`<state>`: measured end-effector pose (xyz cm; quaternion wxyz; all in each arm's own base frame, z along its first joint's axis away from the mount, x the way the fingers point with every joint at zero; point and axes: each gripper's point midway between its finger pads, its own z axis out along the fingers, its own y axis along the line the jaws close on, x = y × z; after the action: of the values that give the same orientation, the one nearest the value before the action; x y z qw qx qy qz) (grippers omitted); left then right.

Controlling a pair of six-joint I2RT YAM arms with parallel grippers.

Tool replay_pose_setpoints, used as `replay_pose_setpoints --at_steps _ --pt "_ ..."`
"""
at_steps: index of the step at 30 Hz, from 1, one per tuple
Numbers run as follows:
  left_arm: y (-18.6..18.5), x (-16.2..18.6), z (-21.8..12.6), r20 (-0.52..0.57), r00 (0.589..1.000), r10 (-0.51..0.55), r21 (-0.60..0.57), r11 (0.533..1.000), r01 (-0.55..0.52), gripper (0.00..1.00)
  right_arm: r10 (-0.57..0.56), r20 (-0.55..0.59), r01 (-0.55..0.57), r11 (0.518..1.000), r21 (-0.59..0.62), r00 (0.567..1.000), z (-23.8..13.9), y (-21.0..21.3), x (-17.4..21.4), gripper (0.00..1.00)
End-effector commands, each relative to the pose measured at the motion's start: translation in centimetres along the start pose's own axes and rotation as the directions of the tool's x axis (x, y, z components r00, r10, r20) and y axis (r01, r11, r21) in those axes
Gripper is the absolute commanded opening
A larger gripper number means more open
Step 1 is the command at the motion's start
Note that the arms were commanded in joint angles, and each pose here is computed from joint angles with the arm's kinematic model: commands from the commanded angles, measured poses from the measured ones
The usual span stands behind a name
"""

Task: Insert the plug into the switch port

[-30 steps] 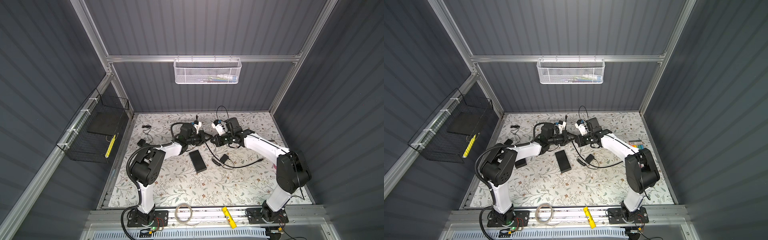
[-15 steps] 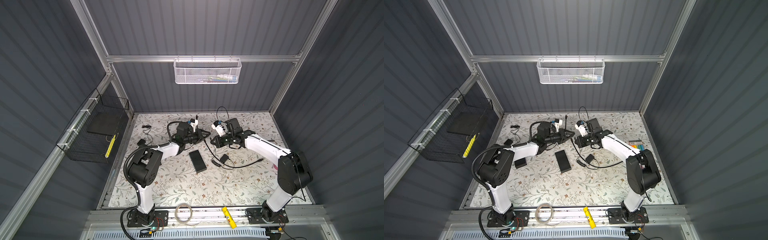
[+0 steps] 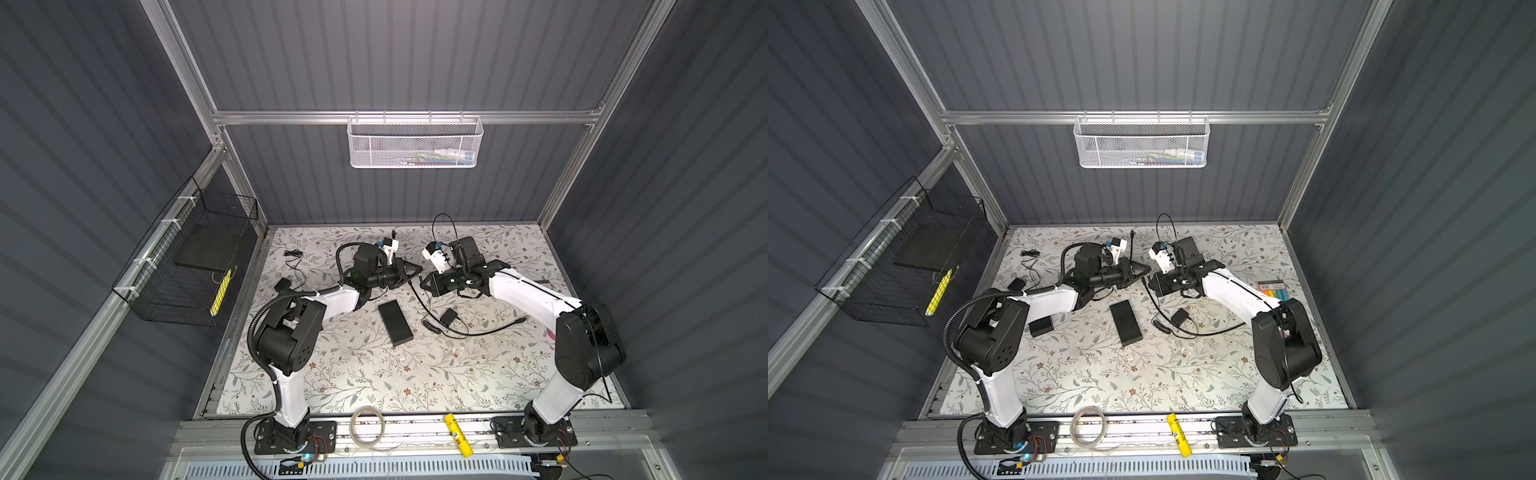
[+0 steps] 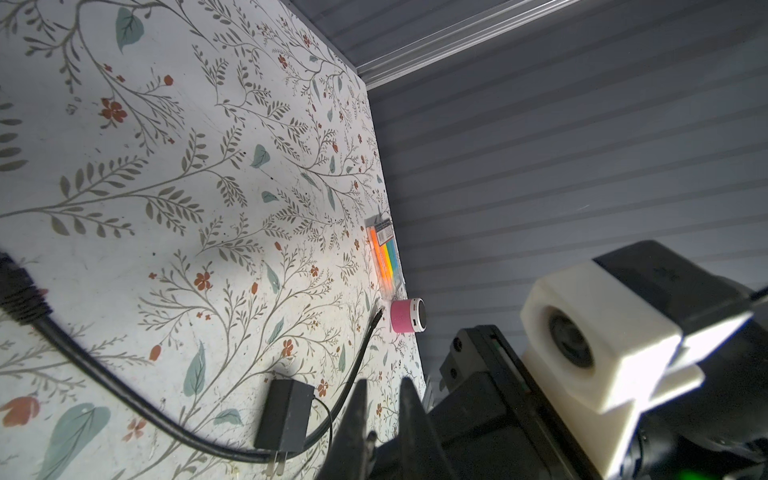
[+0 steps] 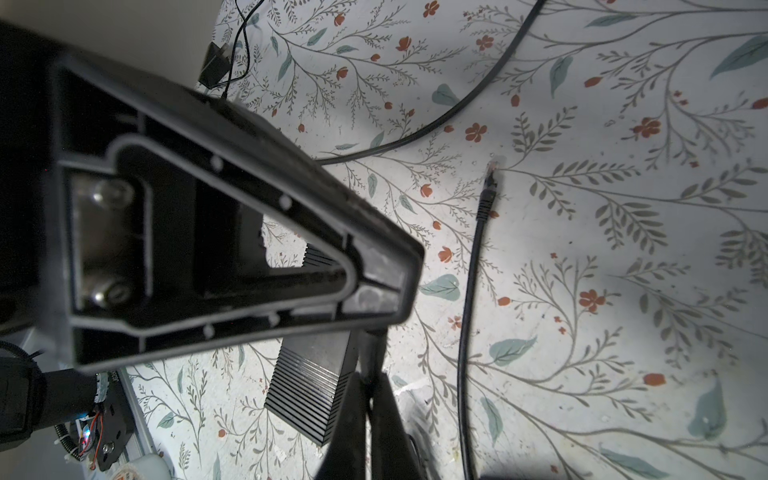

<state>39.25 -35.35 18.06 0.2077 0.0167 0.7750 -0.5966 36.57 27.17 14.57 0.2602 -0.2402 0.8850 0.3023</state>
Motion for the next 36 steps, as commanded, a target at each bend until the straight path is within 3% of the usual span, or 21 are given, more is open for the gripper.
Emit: replay_pose_setpoints --at_steps 1,14,28,32,36 --pt "0.2 0.9 0.4 -0.037 0.999 0.01 0.018 1.0 -0.01 0.15 -0.012 0.018 0.012 1.0 -0.001 1.0 -0.6 0.6 -0.9 0.0" --pt "0.5 1.4 0.9 -0.063 0.998 0.015 0.022 1.0 -0.014 0.11 -0.013 0.013 0.013 1.0 -0.005 1.0 -0.7 0.7 -0.9 0.0" --pt "0.9 1.3 0.8 -0.053 0.998 0.015 -0.002 1.0 -0.015 0.0 -0.014 -0.006 0.014 1.0 0.016 1.0 -0.8 0.3 -0.1 0.0" --pt "0.7 1.3 0.7 -0.053 0.998 0.018 0.005 1.0 -0.018 0.0 0.018 0.037 -0.019 1.0 0.014 0.999 -1.3 -0.2 -0.5 0.2" --pt "0.5 1.3 0.6 -0.056 0.998 0.025 0.01 1.0 -0.024 0.0 0.07 0.092 -0.066 0.996 -0.055 0.993 -1.8 -0.3 -1.3 0.22"
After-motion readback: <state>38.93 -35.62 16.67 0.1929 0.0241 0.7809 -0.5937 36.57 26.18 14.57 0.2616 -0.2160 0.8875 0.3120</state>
